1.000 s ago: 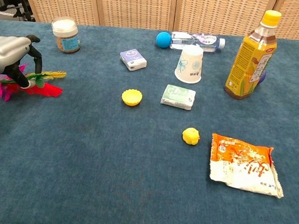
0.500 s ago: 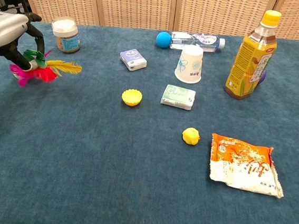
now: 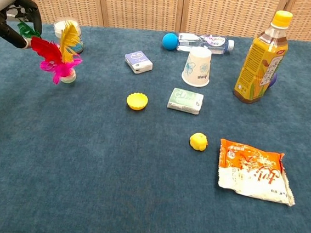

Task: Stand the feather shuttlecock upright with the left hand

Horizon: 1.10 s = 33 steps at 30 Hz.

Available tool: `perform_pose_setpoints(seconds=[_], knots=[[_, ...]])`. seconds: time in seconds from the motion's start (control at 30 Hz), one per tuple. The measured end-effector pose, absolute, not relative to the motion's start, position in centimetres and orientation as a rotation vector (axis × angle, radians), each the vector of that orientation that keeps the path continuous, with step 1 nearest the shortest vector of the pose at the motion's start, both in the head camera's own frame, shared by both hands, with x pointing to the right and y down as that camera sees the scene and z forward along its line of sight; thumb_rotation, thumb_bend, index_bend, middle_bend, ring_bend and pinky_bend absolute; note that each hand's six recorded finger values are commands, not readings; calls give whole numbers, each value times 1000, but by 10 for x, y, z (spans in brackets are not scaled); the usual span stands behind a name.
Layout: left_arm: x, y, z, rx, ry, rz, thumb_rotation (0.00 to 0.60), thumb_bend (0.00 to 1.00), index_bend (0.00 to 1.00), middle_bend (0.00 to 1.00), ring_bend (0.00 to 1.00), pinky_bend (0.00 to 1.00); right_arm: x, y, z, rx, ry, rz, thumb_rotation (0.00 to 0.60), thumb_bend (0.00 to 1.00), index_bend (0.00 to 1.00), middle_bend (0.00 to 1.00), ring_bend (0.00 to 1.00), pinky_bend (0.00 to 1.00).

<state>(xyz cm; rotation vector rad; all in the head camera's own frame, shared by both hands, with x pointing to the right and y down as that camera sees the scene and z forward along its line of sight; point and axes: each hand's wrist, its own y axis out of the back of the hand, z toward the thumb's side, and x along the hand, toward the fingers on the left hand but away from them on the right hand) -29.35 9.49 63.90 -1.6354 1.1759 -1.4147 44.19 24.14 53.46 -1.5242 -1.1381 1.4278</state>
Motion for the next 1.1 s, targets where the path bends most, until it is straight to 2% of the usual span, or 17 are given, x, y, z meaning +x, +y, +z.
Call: perform_pose_setpoints(seconds=[0.53,0.73,0.83,1.1], knots=[[-324,98,652,-1629,1220,-1486,600,470,635,0,62,104,439,243,538,-1529,-1119,1436,600,208,315,0,0,0],[-330,97,654,-1622,1234,-1491,600,431,629,0,62,104,438,243,540,-1530,-1113,1438,600,208,315,0,0,0],[-332,96,654,-1622,1244,-1481,600,409,557,0,61,104,438,243,540,-1530,-1111,1439,600,208,315,0,0,0],[-334,93,650,-1606,1255,-1458,600,357,235,0,62,104,438,243,541,-1528,-1109,1438,600,208,315,0,0,0]])
